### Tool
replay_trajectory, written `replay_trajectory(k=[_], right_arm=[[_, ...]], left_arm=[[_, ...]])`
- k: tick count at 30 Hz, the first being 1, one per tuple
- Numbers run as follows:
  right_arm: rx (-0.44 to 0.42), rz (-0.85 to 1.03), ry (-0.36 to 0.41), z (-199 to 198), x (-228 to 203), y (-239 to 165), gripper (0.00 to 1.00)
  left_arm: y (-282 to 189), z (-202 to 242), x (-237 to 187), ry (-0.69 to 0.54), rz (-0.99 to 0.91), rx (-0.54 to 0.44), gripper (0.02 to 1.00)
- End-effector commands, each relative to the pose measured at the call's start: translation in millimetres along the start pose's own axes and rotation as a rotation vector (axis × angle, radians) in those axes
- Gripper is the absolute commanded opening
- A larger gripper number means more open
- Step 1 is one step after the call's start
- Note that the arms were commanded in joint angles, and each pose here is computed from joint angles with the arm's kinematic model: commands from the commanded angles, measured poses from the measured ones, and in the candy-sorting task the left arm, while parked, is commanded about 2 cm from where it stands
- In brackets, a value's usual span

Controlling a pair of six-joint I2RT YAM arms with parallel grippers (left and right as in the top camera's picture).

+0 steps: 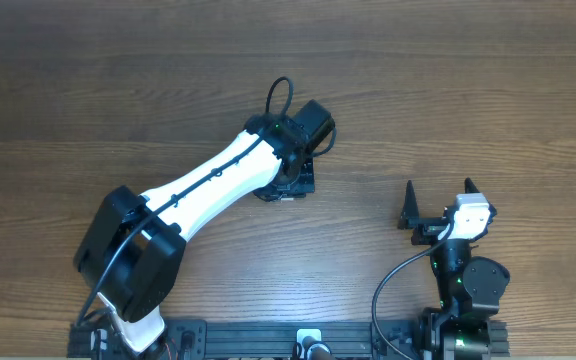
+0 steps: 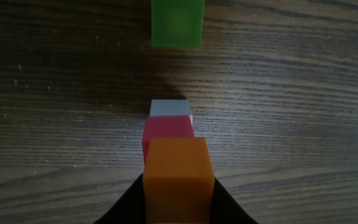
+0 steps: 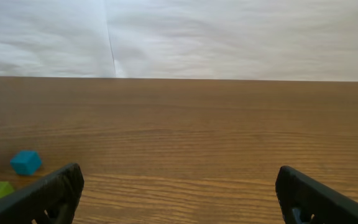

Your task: Stack Cubes

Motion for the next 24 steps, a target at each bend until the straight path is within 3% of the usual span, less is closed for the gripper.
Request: replay_trajectory(k=[1, 24], right_arm=[[-0.001, 0.003, 0.002, 0.0, -1.8, -0.1, 0.993], [-0.001, 0.003, 0.002, 0.0, -1.8, -0.1, 0.993]], left_arm=[[4.3, -1.2, 2.3, 0.011, 0.012, 0.0, 0.253], [4.2, 0.0, 0.8, 0.01, 0.019, 0.006, 0.246]])
Point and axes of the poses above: each gripper's point midway between its finger pads, its own y axis out along the fingers, its own z axis along the line the jaws close on, x = y × z, the point moved 4 cm from there along -y, back along the fingers, and after that the axes turned 14 degrees about y, right-handed, at the moved point
